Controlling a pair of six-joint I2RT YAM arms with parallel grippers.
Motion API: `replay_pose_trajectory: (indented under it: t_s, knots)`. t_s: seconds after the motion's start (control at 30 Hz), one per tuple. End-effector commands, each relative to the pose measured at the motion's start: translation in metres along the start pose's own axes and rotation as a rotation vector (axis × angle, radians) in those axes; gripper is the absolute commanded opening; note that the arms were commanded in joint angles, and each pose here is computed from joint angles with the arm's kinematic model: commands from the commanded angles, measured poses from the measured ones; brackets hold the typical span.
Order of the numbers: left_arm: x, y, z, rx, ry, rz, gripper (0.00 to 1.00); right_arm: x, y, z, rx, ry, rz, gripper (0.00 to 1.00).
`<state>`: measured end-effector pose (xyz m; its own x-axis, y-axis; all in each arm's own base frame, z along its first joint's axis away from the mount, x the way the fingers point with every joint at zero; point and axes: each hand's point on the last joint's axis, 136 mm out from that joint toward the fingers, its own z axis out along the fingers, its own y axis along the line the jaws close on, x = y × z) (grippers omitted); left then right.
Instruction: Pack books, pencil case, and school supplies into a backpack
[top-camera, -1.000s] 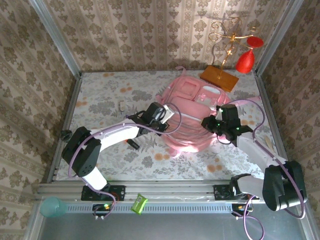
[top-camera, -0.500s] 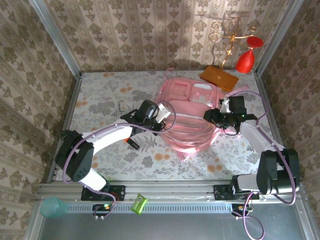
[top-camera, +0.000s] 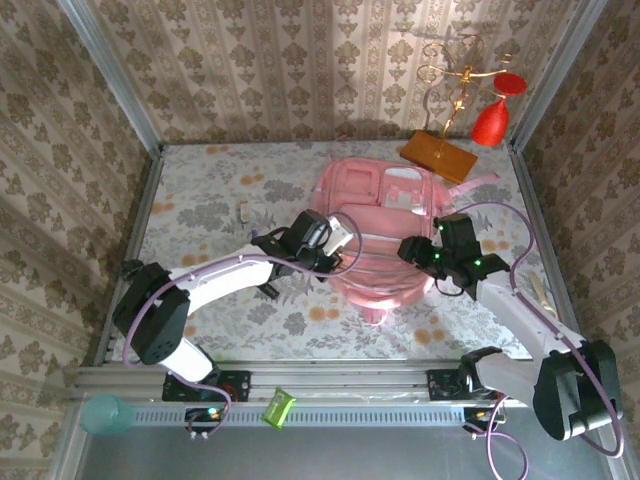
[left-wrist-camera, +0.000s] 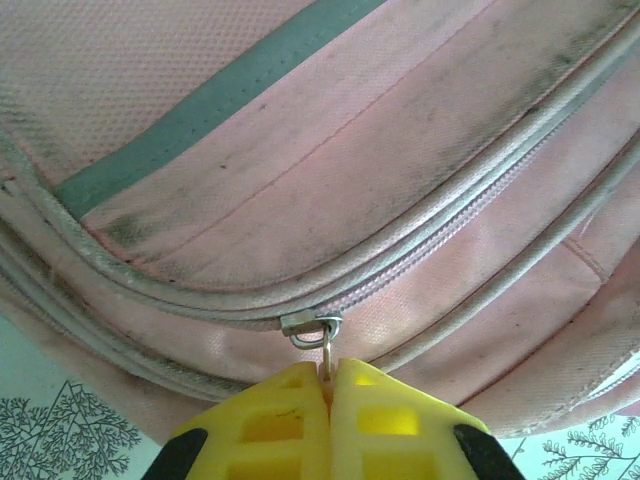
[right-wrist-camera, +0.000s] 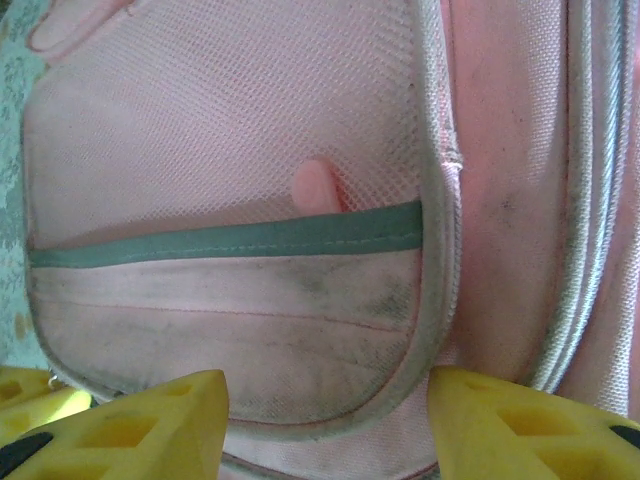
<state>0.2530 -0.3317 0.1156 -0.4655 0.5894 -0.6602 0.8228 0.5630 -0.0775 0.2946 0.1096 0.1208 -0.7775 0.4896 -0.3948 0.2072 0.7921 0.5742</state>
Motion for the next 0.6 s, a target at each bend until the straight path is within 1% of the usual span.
replay_pose_trajectory:
  t_s: [0.0, 0.07, 0.13, 0.17, 0.23, 0.27, 0.33, 0.37, 0.57]
  knots:
    - [0.001, -0.016, -0.003, 0.043, -0.008, -0.001, 0.0, -0.005, -0.007, 0.008, 0.034, -0.052, 0.054, 0.54]
    - [0.001, -0.017, -0.005, 0.043, -0.011, -0.002, 0.0, -0.007, -0.014, 0.01, 0.06, -0.074, 0.064, 0.53]
    - [0.004, -0.015, -0.005, 0.029, -0.007, 0.0, 0.0, -0.01, -0.016, 0.009, 0.05, -0.106, 0.075, 0.48]
    - [0.006, -0.012, -0.005, 0.015, -0.003, 0.005, 0.0, -0.013, -0.014, 0.009, 0.038, -0.126, 0.081, 0.4]
    - [0.01, -0.005, -0.002, -0.019, 0.014, 0.017, 0.0, -0.02, -0.013, 0.008, 0.033, -0.152, 0.075, 0.2]
    - [0.012, 0.0, -0.001, -0.036, 0.026, 0.019, 0.0, -0.023, -0.013, 0.007, 0.035, -0.163, 0.071, 0.12]
    - [0.017, 0.009, 0.002, -0.064, 0.051, 0.016, 0.0, -0.028, -0.014, 0.004, 0.043, -0.183, 0.053, 0.01]
    - [0.019, 0.012, 0.003, -0.074, 0.061, 0.017, 0.0, -0.03, -0.015, 0.002, 0.048, -0.189, 0.044, 0.0]
    - [0.025, 0.037, -0.006, -0.155, 0.08, 0.023, 0.0, -0.039, -0.027, -0.012, 0.085, -0.202, -0.015, 0.0]
